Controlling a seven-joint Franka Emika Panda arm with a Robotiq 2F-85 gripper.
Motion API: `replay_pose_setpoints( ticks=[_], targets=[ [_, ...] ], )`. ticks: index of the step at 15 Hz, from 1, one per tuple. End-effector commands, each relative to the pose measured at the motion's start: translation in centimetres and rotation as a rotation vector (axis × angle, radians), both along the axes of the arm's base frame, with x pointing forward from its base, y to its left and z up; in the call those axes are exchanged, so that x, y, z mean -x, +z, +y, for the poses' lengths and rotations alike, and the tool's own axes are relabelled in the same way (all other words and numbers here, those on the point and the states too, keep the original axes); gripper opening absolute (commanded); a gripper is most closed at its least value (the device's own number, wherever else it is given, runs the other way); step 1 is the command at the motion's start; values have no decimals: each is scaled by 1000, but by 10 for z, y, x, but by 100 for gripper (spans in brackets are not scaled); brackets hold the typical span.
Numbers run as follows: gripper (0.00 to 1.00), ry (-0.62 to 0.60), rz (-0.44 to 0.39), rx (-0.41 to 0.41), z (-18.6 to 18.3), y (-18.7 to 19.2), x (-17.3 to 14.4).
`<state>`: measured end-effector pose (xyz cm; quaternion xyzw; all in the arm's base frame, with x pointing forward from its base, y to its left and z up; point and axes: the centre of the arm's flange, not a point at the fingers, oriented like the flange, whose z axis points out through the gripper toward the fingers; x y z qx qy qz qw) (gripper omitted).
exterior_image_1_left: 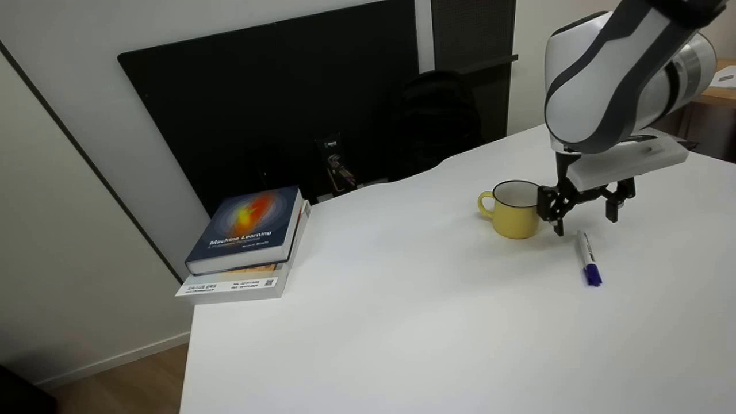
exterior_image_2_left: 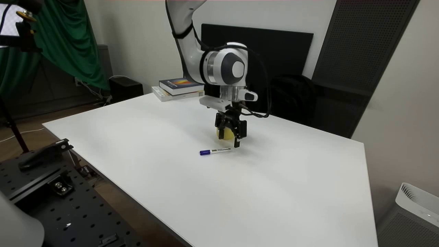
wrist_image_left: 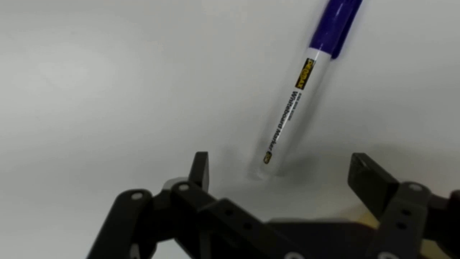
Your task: Put the marker in the mug
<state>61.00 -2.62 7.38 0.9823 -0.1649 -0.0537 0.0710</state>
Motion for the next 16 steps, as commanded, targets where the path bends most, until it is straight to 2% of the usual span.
replay_pose_setpoints(
  ticks=[1,8,16],
  targets=[
    [100,-51,-31,-7,-5,-15,15],
    [100,-90,-199,-14,-12,-36,25],
    [100,-256,-196,-17,8,-36,29]
  ],
)
